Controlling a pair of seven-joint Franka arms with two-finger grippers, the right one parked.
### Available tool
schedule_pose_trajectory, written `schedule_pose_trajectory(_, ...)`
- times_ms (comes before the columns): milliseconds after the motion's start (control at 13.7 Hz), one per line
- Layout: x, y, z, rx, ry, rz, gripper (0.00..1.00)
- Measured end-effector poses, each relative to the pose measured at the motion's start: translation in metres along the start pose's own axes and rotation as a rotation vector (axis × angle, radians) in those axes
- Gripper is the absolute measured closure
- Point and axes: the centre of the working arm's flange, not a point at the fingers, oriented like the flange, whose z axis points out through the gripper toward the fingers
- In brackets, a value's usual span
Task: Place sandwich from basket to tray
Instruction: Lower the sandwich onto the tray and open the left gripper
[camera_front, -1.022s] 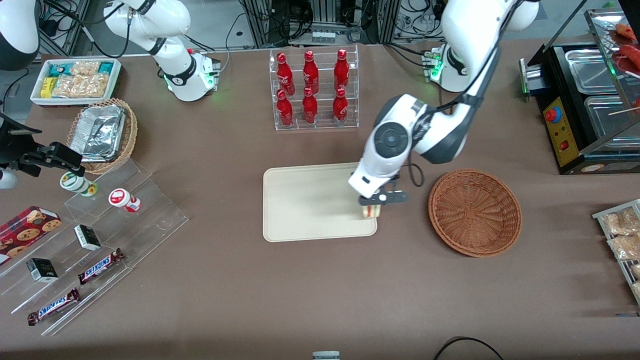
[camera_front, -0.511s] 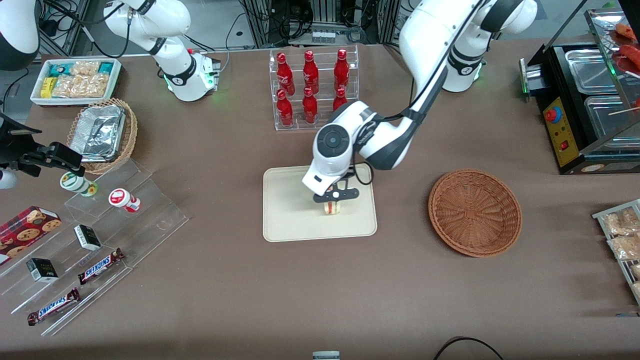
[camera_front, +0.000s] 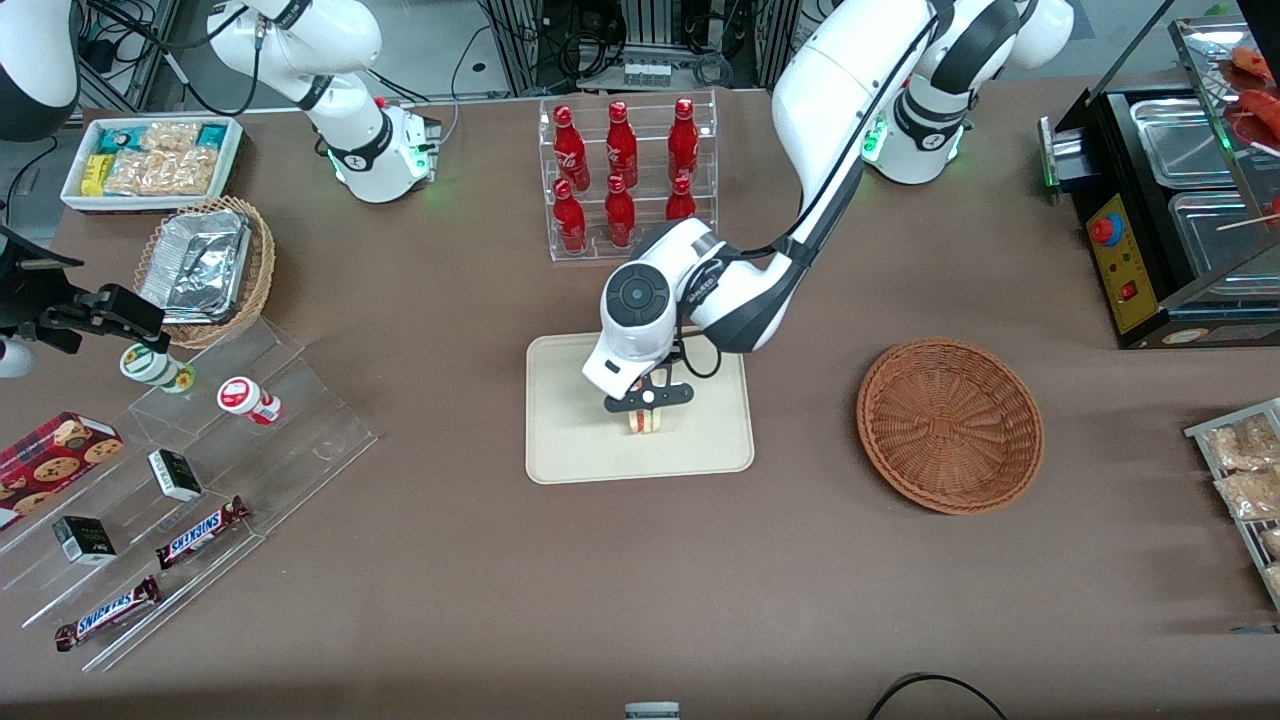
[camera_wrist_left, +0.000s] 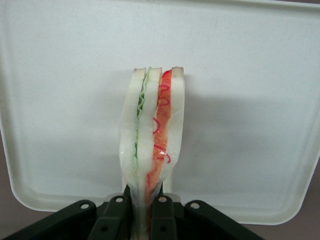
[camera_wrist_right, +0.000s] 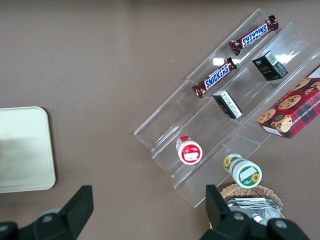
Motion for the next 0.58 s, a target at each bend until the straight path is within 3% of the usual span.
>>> schedule_pose_trajectory(584,0.002,0.0,0.019,-0.002,-0.026,-0.063,0.86)
